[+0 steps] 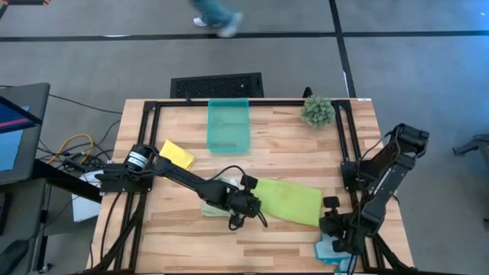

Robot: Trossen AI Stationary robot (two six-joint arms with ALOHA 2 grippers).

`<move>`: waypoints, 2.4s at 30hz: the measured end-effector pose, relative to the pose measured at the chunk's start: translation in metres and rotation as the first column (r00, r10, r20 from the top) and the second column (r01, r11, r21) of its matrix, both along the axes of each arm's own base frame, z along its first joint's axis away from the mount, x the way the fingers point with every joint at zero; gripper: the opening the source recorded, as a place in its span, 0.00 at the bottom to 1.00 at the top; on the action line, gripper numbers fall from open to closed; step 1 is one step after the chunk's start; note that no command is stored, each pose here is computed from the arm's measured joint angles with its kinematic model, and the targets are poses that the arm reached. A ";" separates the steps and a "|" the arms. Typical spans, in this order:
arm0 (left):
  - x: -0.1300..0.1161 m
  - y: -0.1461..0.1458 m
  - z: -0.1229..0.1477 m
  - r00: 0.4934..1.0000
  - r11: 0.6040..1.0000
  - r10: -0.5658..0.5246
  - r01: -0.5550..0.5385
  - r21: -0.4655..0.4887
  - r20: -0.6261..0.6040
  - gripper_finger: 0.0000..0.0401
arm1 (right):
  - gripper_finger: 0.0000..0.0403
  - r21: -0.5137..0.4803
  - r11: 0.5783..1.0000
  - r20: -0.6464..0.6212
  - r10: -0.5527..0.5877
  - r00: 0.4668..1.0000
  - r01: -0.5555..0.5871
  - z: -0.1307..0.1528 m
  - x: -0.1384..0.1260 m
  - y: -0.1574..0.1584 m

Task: Fold microfiber towels
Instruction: Fold the light green microfiber cloth

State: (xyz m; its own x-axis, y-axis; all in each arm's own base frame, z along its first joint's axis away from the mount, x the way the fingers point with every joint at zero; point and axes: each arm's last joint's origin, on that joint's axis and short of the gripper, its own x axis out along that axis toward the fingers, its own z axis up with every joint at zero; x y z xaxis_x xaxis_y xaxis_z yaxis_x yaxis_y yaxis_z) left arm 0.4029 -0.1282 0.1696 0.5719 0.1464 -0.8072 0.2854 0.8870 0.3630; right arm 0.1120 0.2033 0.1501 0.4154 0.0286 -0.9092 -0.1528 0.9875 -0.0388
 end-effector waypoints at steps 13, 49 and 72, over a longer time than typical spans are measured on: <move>0.000 -0.004 0.018 0.996 0.996 0.084 -0.085 -0.022 -0.044 0.26 | 0.07 0.029 0.999 0.010 -0.031 0.999 0.031 -0.003 0.005 -0.006; 0.004 -0.020 0.003 0.983 0.984 -0.171 0.167 -0.070 -0.063 0.36 | 0.31 -0.008 0.997 -0.147 0.070 0.987 -0.071 -0.012 0.024 -0.009; -0.013 -0.021 -0.030 0.978 0.974 -0.200 0.205 0.098 -0.061 0.45 | 0.01 -0.082 0.987 -0.064 -0.147 0.987 0.141 0.007 0.014 -0.028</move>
